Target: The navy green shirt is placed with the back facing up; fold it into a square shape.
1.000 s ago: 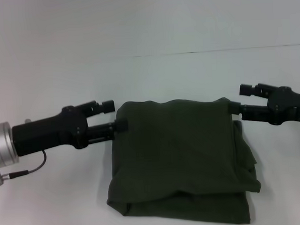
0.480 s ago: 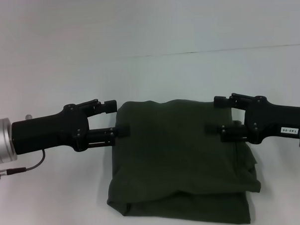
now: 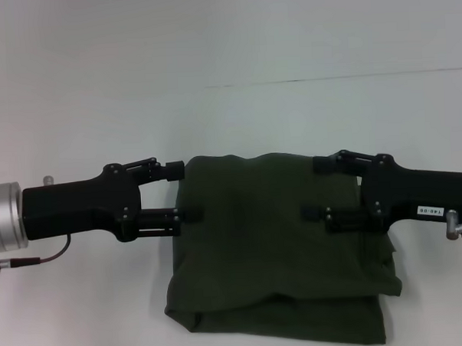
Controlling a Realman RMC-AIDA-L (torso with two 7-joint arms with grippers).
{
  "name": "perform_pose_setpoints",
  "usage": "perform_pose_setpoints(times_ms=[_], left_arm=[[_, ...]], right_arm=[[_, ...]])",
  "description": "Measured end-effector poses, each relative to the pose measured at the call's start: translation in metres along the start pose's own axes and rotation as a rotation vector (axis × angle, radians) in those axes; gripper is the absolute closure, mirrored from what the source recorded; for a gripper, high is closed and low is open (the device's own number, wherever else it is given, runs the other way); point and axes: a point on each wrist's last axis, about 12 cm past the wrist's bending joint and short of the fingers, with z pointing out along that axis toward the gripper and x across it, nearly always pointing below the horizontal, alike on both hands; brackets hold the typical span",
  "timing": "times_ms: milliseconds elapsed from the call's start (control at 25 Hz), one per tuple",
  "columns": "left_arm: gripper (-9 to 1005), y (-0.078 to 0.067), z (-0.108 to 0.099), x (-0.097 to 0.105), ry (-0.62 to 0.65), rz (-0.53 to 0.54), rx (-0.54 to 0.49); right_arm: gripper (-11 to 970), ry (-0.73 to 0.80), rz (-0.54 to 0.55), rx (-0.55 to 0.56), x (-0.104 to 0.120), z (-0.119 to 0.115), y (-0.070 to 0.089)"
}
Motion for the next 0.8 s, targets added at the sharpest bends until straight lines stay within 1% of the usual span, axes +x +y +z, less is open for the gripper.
perform_pose_setpoints(times_ms=[280,800], left_arm=[[109,0.0002,0.0029,0.0006,0.017,0.013,0.005],[110,0.0005,0.0039,0.0008,0.016,0.015,0.001]], right_arm=[[32,0.006,-0.020,-0.004,0.0019,-0.0004,0.0012],[32,0.002,-0.043,-0.011,-0.0018,0.0026,0.0000]])
